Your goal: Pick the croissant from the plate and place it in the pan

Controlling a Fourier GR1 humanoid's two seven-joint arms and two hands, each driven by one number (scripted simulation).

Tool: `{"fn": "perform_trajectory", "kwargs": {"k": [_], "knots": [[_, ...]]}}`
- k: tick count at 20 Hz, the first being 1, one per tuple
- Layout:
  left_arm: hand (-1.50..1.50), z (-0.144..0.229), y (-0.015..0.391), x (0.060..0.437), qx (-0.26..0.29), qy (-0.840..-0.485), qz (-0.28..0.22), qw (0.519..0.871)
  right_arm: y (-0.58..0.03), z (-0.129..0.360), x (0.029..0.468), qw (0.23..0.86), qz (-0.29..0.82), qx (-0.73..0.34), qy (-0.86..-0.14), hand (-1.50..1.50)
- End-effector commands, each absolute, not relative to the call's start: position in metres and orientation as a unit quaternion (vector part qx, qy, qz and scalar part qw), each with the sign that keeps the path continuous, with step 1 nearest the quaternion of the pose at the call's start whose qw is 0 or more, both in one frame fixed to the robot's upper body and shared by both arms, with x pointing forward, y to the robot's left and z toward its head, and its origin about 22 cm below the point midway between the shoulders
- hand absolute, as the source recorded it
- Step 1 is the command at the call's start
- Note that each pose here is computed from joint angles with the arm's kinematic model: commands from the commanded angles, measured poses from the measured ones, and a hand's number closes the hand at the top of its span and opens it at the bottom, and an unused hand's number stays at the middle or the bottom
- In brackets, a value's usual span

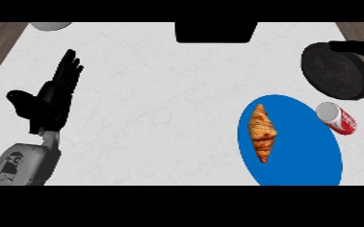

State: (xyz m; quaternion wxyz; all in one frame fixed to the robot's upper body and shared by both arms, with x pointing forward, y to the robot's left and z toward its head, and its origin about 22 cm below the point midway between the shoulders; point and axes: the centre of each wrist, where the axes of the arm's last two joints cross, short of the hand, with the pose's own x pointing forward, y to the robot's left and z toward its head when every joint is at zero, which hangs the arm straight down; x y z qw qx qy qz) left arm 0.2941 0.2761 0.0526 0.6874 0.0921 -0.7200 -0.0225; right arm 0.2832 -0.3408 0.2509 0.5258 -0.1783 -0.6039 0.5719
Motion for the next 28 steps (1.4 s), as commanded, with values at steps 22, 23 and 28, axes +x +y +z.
{"fn": "perform_trajectory", "kwargs": {"k": [22, 23, 28], "knots": [[0.00, 0.062, 0.278, 0.295, 0.086, -0.715, -0.028, 0.693, -0.197, 0.217, 0.281, 0.548, 0.643, -0.157, -0.512, -1.50], [0.00, 0.045, 0.271, 0.288, 0.090, -0.719, -0.020, 0.688, -0.198, 0.233, 0.288, 0.554, 0.640, -0.162, -0.508, -1.50], [0.00, 0.049, 0.273, 0.291, 0.089, -0.716, -0.019, 0.692, -0.211, 0.223, 0.281, 0.557, 0.625, -0.197, -0.509, -1.50]]}}
